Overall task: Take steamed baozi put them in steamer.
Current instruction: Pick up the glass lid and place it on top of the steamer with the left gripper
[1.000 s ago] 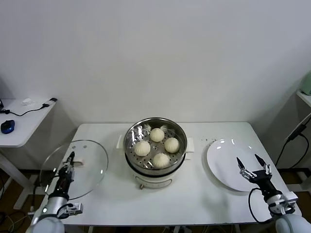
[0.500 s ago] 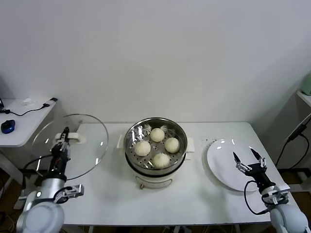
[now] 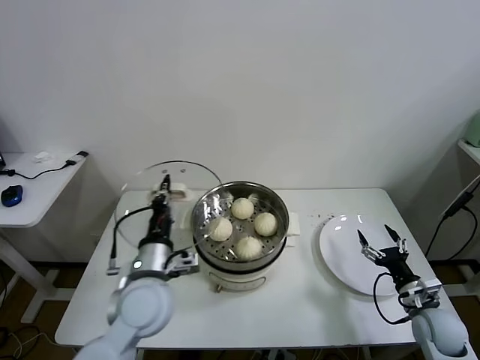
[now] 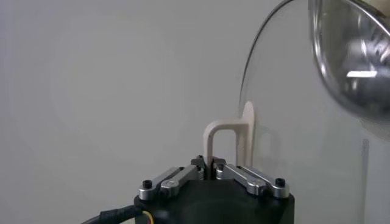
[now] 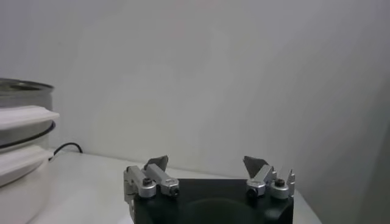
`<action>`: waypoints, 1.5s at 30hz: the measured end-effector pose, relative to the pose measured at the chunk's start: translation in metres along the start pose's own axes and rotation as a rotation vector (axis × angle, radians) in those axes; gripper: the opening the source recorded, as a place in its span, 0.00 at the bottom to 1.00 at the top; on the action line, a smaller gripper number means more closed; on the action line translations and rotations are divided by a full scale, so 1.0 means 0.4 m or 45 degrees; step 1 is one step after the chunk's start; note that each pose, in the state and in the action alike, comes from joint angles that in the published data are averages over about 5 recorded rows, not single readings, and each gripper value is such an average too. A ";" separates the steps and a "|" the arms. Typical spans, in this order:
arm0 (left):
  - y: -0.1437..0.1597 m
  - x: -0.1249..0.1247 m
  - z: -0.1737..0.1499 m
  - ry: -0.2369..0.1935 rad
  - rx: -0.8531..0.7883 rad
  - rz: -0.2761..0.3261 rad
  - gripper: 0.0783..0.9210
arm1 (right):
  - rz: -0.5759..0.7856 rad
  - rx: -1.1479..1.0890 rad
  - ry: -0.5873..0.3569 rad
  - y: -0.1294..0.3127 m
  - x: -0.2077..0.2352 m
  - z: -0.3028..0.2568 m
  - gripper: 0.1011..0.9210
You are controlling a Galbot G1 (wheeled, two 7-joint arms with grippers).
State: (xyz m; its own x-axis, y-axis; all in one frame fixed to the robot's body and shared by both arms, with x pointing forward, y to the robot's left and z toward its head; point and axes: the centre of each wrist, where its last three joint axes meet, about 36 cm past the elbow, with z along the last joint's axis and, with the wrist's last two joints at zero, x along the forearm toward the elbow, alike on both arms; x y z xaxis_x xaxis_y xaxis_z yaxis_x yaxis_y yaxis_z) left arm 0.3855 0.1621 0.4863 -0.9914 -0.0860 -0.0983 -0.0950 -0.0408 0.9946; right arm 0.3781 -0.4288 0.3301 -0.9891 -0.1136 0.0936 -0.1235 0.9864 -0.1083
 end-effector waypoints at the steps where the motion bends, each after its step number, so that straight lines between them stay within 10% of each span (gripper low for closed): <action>1: -0.003 -0.003 -0.024 -0.003 0.008 0.005 0.08 | 0.002 0.001 0.001 -0.002 0.002 0.002 0.88; 20: -0.086 -0.010 -0.378 -0.089 0.109 0.095 0.08 | 0.048 0.033 0.011 -0.070 0.048 0.015 0.88; 45: -0.152 -0.034 -0.397 -0.034 0.051 0.137 0.08 | 0.059 0.045 0.014 -0.083 0.061 0.019 0.88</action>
State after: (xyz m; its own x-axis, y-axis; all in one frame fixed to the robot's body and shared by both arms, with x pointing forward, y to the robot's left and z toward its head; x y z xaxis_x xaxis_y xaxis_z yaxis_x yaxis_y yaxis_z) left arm 0.4190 0.0077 0.4220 -0.9981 -0.0615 0.0098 0.0094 0.0072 0.9999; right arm 0.3576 -0.4652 0.3285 -0.9930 -0.0661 0.0983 -0.0803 0.9858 -0.1478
